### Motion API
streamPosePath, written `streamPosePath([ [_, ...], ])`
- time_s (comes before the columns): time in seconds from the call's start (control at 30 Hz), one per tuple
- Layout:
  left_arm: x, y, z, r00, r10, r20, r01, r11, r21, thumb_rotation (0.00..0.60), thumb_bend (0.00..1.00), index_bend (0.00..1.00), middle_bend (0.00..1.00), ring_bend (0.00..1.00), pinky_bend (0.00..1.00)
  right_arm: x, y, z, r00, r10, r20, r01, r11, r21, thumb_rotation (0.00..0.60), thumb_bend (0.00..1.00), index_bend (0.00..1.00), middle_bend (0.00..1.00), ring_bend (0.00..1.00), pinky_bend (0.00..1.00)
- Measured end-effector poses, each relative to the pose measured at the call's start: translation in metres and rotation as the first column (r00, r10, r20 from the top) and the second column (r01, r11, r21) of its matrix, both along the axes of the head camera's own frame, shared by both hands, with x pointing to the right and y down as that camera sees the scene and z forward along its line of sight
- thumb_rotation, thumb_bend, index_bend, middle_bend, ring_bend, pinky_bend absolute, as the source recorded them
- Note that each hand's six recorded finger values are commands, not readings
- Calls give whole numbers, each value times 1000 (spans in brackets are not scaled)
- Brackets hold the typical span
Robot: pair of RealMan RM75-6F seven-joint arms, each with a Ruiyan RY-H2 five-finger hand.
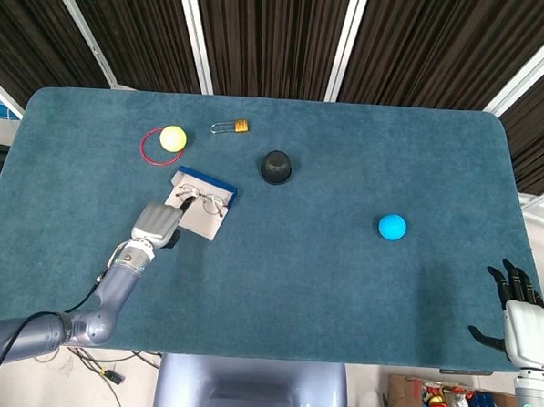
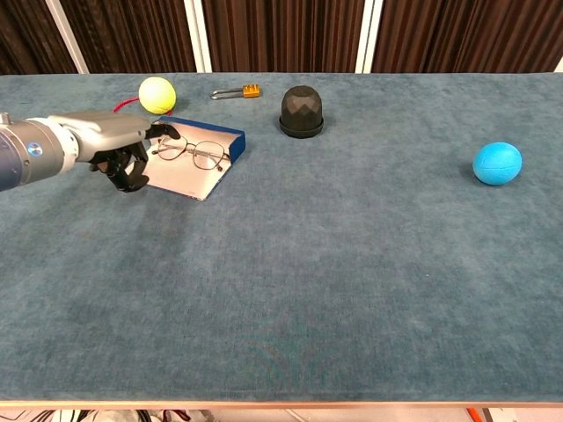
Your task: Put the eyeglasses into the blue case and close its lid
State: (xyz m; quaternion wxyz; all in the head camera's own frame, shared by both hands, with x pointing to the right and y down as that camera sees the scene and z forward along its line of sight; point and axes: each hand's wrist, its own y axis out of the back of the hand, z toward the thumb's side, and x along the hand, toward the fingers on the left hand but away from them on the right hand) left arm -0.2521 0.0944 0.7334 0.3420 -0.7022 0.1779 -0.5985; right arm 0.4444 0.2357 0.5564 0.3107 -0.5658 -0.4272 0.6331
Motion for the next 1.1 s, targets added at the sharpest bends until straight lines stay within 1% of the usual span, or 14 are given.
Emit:
streamPosePath([
  [0.13, -1, 0, 5, 1000, -6, 8, 6, 1000, -10, 600, 487, 0, 667, 627, 749, 0, 0, 0, 1000, 2, 1, -2, 1000, -1, 600, 117, 132, 0, 0, 228],
  [0.3, -2, -2, 15, 999, -32, 20, 33, 999, -32, 600, 488, 0, 666, 628, 748, 0, 0, 0, 1000, 3, 1, -3, 1000, 0, 600, 118, 132, 0, 0, 228],
  [0.67, 11, -4, 20, 1000, -28, 11, 28, 999, -34, 600, 488, 0, 665, 628, 748, 1, 0, 0, 1000, 8, -3, -8, 1000, -2, 600, 118, 132, 0, 0, 228],
  [1.1, 18, -7, 24, 999, -26, 18, 26, 999, -25, 600, 488, 0, 665, 628, 749, 2, 0, 0, 1000, 14, -3, -14, 1000, -7, 600, 117, 132, 0, 0, 228],
])
